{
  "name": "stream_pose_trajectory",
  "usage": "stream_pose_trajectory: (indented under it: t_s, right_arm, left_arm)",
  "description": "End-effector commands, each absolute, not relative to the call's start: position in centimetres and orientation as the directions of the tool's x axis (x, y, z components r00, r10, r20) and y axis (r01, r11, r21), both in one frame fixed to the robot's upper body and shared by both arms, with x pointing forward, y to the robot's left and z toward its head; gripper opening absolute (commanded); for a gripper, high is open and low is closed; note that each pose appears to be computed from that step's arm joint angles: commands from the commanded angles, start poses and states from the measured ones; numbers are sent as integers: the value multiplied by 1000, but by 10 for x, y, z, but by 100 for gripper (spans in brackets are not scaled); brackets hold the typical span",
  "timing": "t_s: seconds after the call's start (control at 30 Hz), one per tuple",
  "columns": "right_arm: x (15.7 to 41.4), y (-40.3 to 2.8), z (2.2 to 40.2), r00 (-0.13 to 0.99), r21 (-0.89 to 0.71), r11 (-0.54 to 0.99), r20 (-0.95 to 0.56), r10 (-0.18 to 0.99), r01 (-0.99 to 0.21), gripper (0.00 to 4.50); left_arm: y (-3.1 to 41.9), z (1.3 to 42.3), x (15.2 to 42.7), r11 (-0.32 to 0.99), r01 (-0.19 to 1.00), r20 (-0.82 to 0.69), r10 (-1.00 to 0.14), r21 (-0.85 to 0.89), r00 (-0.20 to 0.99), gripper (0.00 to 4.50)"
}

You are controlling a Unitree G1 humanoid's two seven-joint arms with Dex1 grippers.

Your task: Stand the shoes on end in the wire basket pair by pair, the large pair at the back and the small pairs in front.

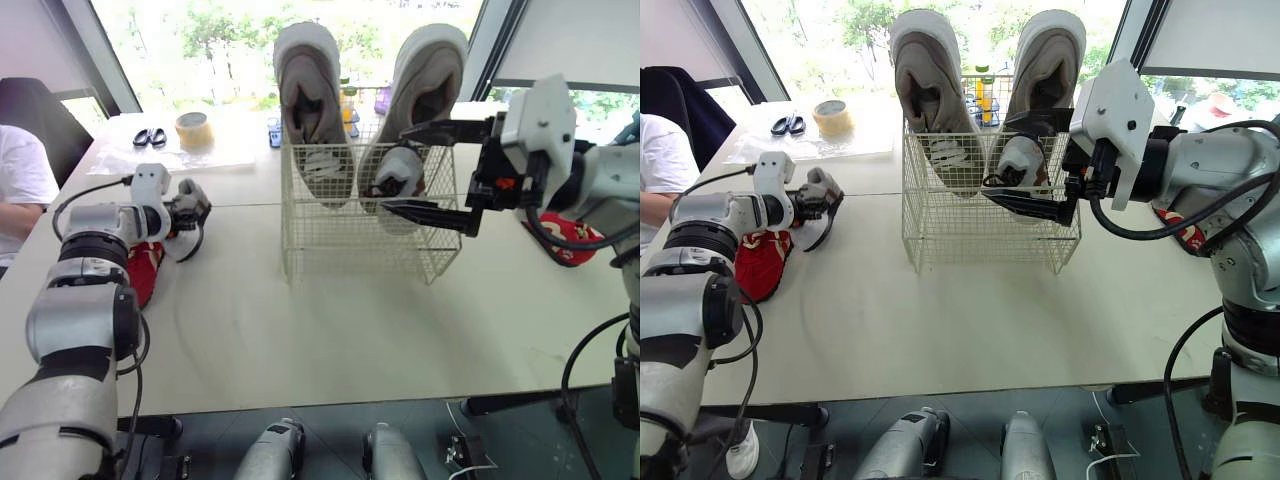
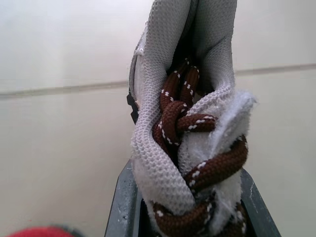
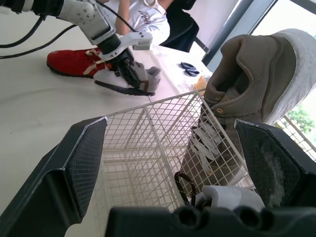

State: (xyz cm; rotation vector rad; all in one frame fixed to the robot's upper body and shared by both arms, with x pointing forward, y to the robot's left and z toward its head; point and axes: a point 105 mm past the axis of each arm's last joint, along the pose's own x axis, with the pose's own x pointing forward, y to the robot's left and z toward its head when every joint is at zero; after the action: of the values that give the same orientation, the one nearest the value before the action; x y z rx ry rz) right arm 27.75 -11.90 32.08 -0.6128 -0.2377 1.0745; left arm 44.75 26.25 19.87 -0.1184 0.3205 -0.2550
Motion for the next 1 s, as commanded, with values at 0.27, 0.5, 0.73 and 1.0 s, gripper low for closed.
stream_pose_trajectory:
  t_s: [0.27,0.5,0.73,1.0]
  right_arm:
    - [281,-119,340,480,-621,341,-65,875,-706,450]
    - [285,-119,343,488,-625,341,-74,870,-702,450]
    - [283,-115,339,477,-611,334,-83,875,-718,450]
    - [278,-115,339,487,-608,340,-90,869,-718,450]
  left_arm:
    - [176,404,370,817,577,689,-423,8,589,46]
    - [116,382,320,807,581,825,-399,109,401,46]
    - [79,349,321,880,411,864,-385,238,324,46]
    - [48,312,341,910,301,864,-380,285,331,46]
